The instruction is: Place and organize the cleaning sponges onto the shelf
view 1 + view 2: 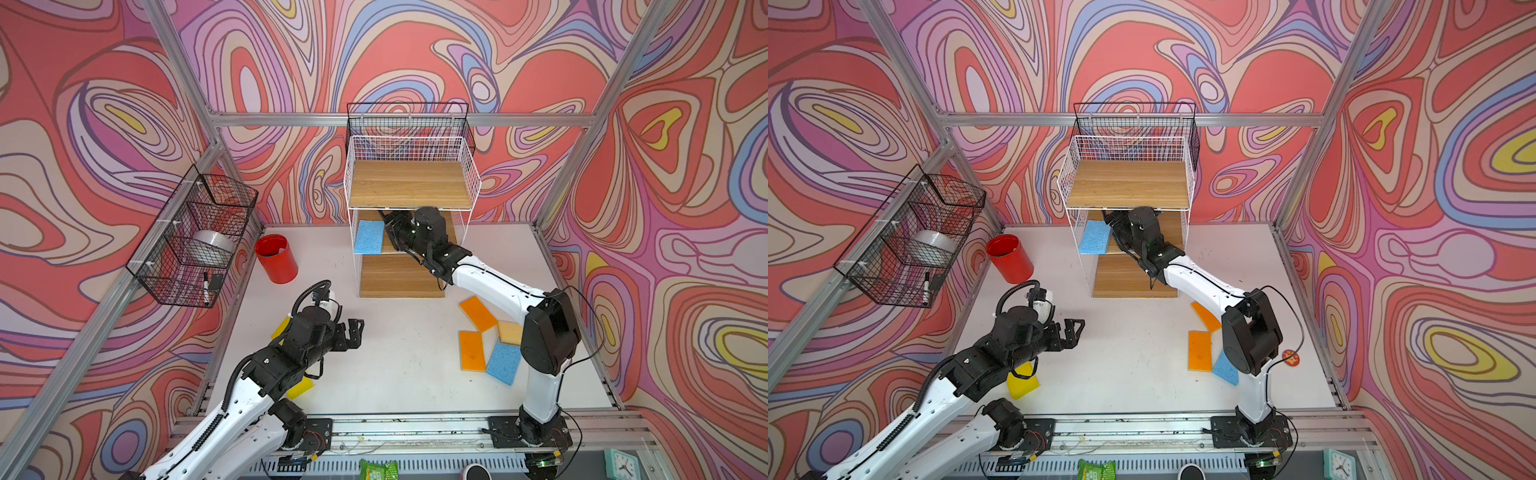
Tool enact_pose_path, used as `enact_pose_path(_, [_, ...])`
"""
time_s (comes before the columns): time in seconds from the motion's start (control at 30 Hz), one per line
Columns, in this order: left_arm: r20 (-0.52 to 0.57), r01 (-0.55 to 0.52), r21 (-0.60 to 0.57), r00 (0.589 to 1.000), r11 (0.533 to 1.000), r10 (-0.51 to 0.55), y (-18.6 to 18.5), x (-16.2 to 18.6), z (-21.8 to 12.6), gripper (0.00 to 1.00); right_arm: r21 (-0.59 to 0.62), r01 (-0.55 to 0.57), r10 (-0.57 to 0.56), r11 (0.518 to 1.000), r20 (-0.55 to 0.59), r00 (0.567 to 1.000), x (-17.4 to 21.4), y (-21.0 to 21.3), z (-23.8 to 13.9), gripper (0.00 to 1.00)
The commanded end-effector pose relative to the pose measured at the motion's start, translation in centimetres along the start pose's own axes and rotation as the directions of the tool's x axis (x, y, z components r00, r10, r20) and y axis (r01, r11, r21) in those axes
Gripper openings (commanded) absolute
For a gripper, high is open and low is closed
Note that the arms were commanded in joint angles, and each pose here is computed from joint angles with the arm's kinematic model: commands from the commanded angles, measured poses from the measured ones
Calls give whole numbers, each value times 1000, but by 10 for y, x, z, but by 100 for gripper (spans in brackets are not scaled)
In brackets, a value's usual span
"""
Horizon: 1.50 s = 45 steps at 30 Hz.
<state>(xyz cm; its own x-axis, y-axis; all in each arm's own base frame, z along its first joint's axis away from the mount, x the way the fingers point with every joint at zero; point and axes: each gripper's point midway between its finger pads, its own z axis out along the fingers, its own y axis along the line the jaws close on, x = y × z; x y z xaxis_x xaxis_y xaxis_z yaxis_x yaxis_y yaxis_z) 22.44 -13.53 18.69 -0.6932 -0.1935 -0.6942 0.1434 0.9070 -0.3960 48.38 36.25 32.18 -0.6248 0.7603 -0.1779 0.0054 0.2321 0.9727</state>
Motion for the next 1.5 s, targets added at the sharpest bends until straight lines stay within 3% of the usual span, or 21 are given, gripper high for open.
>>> enact_pose_path(0.0, [-1,14,-5,1000,1000,-14,1,1,-1,100,100,-27,31,995,-34,999,9,-30,13,82])
enact_pose_path(0.37, [4,1,-16,1000,1000,-1,2,-2,-3,100,144,-20,29,989,-54,998,11,-38,29,83])
enact_pose_path(0.7, [-1,10,-8,1000,1000,-10,0,-1,0,100,143,67,-73,987,34,997,-8,-22,-3,83])
enact_pose_path(1.47, [9,1,-63,1000,998,0,5,-11,-11,100,93,67,-69,993,17,997,5,-24,-70,84])
